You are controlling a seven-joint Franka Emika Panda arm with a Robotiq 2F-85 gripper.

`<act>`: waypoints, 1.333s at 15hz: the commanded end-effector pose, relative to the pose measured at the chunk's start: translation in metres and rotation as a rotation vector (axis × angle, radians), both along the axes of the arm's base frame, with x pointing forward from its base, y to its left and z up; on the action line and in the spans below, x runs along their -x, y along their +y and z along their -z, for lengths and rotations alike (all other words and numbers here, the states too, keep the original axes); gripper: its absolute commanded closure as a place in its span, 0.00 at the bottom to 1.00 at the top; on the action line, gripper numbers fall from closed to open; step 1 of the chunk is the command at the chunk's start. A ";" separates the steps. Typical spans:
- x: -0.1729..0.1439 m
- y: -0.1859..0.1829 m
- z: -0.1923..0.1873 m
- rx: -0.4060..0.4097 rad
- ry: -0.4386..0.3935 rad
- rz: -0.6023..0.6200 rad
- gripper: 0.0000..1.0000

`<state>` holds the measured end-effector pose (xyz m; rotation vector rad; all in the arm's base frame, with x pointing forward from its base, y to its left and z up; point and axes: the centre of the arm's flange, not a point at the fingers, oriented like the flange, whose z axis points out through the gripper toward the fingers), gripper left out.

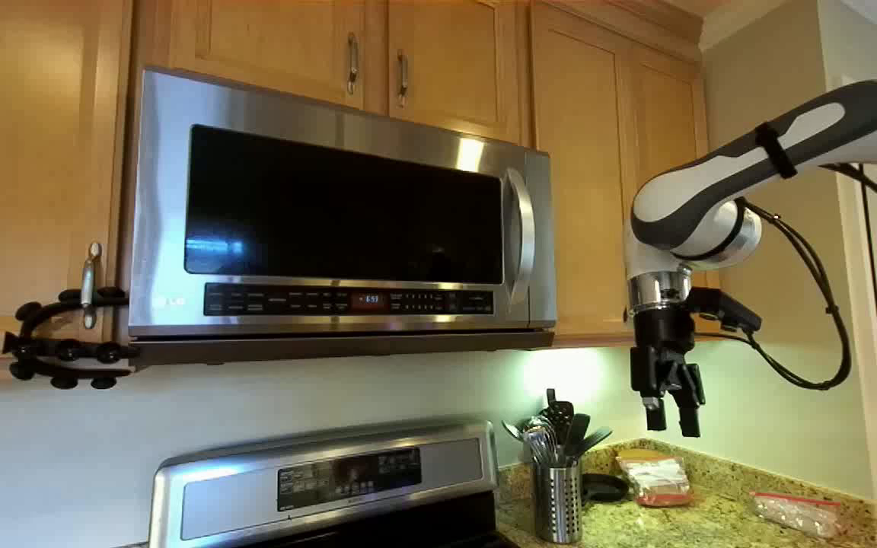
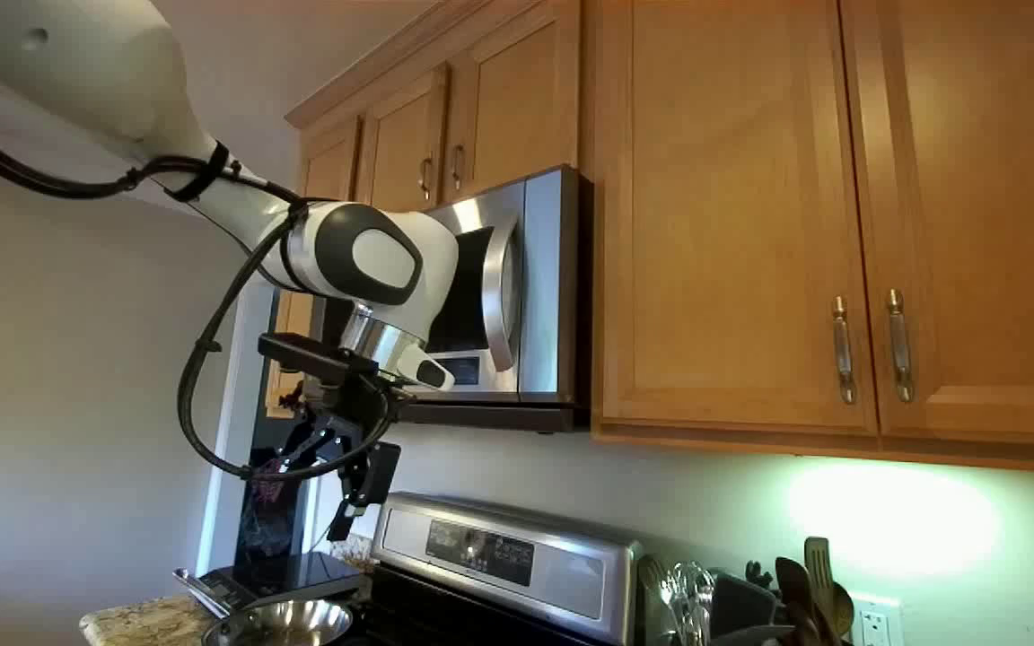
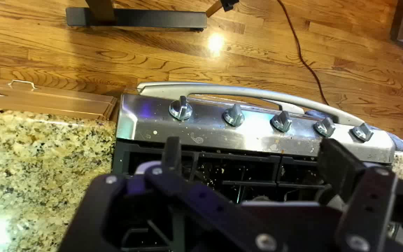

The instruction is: Open the microwave door

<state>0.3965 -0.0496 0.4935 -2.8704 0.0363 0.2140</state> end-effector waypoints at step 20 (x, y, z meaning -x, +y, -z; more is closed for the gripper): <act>-0.051 0.015 -0.124 0.488 -0.459 -0.022 0.00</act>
